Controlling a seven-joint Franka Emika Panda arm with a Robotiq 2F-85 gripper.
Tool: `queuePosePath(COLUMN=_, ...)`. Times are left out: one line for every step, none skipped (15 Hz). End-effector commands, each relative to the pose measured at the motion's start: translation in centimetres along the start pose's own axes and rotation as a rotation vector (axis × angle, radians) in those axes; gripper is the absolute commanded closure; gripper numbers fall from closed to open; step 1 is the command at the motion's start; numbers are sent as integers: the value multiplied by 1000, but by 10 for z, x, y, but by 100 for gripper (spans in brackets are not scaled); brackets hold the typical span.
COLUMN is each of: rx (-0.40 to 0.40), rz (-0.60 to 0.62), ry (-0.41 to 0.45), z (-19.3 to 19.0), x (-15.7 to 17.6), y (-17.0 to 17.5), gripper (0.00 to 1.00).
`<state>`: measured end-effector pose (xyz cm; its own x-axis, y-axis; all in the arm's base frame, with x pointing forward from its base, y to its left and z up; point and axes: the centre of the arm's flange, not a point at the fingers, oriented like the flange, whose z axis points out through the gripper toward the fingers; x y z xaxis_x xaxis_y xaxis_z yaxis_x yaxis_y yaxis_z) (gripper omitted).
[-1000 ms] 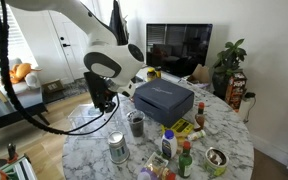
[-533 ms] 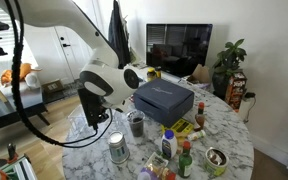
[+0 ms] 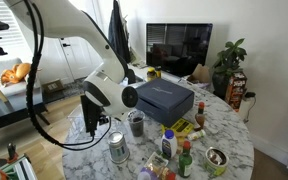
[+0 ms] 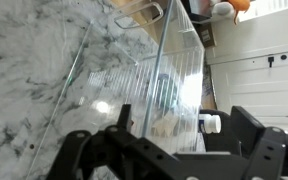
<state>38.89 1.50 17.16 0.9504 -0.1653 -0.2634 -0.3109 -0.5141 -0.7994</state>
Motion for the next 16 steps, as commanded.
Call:
queuePosePath(rx=7, rz=5, ry=4, z=2, x=1, y=2, gripper=0)
queuePosePath(rx=7, rz=8, ry=3, z=3, x=2, y=3, gripper=0)
queuePosePath(rx=7, rz=7, ry=3, z=3, x=3, y=3, gripper=0)
queuePosePath(rx=7, rz=6, ry=4, z=3, x=3, y=3, gripper=0)
queuePosePath(rx=7, rz=6, ry=4, z=3, x=3, y=2, gripper=0)
queuePosePath(rx=7, rz=5, ry=5, z=3, x=3, y=2, gripper=0)
queuePosePath(rx=7, rz=5, ry=5, z=3, x=3, y=2, gripper=0)
queuePosePath(rx=7, rz=5, ry=5, z=3, x=3, y=2, gripper=0)
queuePosePath(rx=7, rz=5, ry=5, z=2, x=3, y=2, gripper=0)
queuePosePath(rx=7, rz=5, ry=5, z=2, x=3, y=2, gripper=0)
queuePosePath(rx=7, rz=5, ry=5, z=2, x=3, y=2, gripper=0)
queuePosePath(rx=7, rz=5, ry=5, z=2, x=4, y=2, gripper=0)
queuePosePath(rx=7, rz=4, ry=5, z=2, x=4, y=2, gripper=0)
queuePosePath(rx=7, rz=4, ry=5, z=2, x=4, y=2, gripper=0)
queuePosePath(rx=7, rz=4, ry=5, z=2, x=4, y=2, gripper=0)
queuePosePath(rx=7, rz=4, ry=5, z=2, x=4, y=2, gripper=0)
